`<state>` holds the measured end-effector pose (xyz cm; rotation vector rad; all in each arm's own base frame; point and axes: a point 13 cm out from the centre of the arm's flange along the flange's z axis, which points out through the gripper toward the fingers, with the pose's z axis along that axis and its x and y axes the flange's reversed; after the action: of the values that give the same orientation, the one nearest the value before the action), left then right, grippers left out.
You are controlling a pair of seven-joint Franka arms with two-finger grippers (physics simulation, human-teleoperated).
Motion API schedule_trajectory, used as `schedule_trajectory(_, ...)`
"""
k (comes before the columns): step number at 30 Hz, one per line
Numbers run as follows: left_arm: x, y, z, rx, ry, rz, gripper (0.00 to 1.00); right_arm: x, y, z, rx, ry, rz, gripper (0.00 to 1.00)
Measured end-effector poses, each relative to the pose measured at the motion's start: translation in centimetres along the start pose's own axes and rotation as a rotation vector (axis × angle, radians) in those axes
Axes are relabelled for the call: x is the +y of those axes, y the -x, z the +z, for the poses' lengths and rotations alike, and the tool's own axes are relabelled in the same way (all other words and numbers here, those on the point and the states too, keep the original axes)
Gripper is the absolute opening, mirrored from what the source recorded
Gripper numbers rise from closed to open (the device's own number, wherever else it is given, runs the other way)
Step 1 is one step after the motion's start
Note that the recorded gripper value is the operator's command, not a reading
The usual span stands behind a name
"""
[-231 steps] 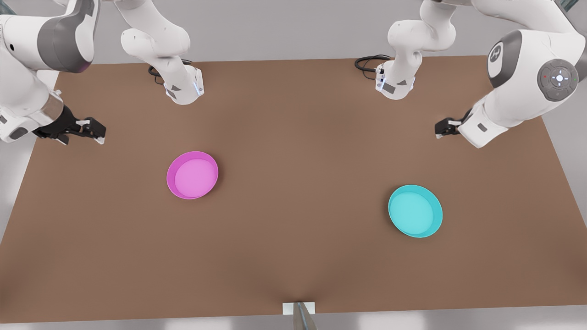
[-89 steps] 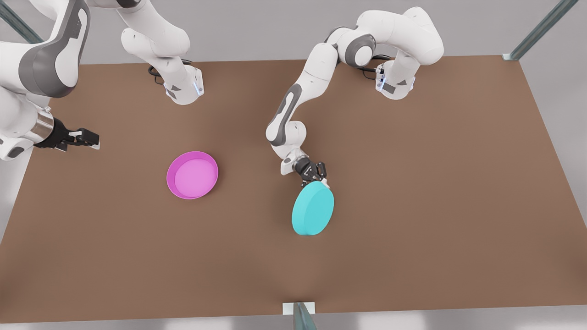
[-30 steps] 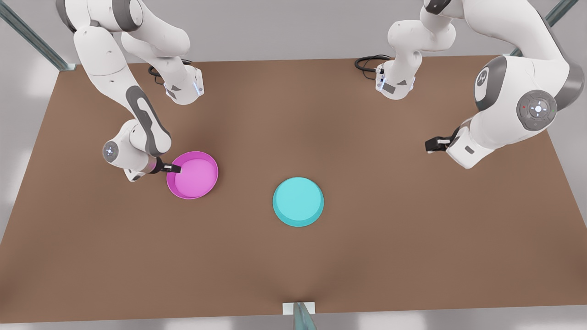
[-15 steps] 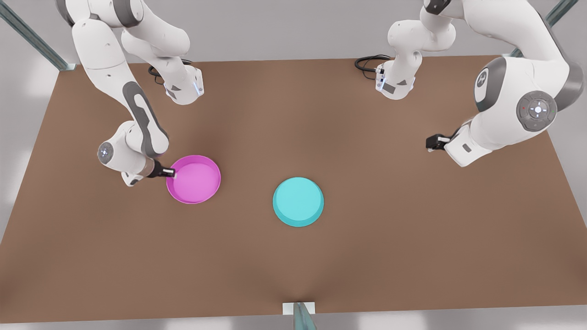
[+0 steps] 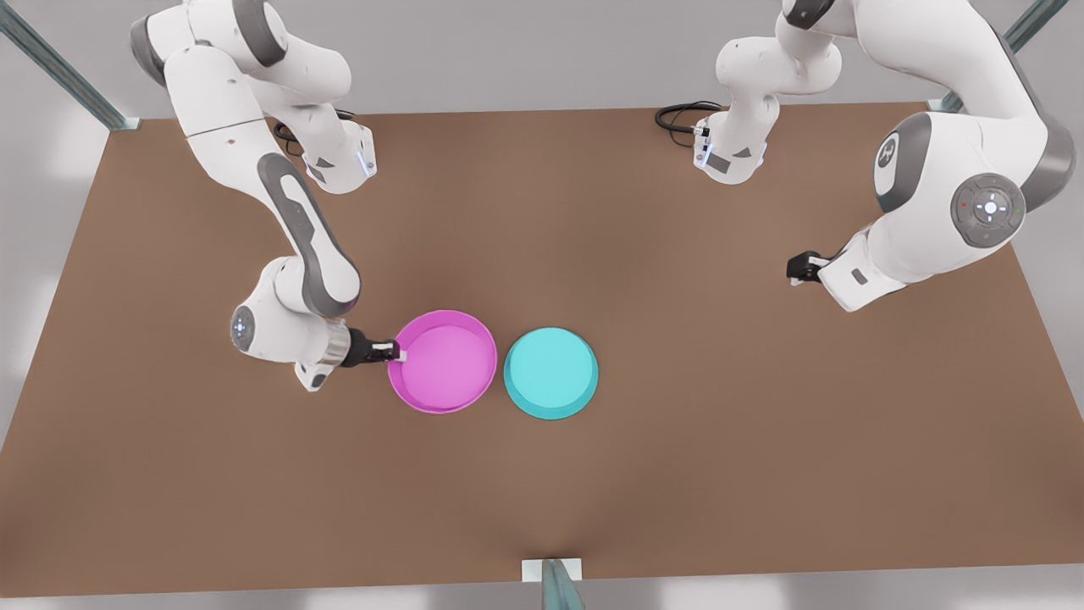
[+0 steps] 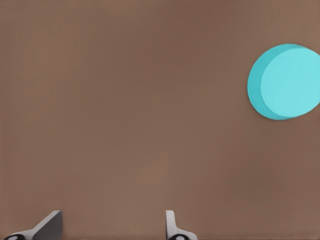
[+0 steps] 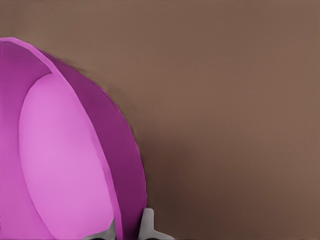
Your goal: Flip the blue plate over with the left arm, and stack the pink plate on top of the blue plate with the right arm
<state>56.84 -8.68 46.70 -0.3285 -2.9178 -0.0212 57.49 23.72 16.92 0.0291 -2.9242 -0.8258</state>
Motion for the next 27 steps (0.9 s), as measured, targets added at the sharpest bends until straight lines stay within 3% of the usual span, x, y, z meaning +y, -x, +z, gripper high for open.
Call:
schedule_trajectory(7,-0.3,-0.3,-0.3,0.006,-0.009,0.02,1.0,11.8,-0.4,7.6,0.04,0.034,0.002,0.21)
schedule_trajectory(19,-0.2,-0.3,0.2,0.022,-0.015,0.036,1.0,15.5,-0.5,14.2,-0.009,0.013,0.163,0.21)
schedule_trajectory(20,-0.1,-0.5,0.1,0.024,-0.015,0.037,1.0,15.4,-0.4,14.2,-0.015,0.012,0.178,0.27)
schedule_trajectory(21,-0.1,-0.7,0.0,0.026,-0.015,0.037,1.0,15.3,-0.3,14.3,-0.019,0.01,0.191,1.0)
schedule_trajectory(27,-0.1,-1.6,-0.1,0.052,-0.016,0.038,1.0,14.5,0.6,13.8,-0.053,0.003,0.259,1.0)
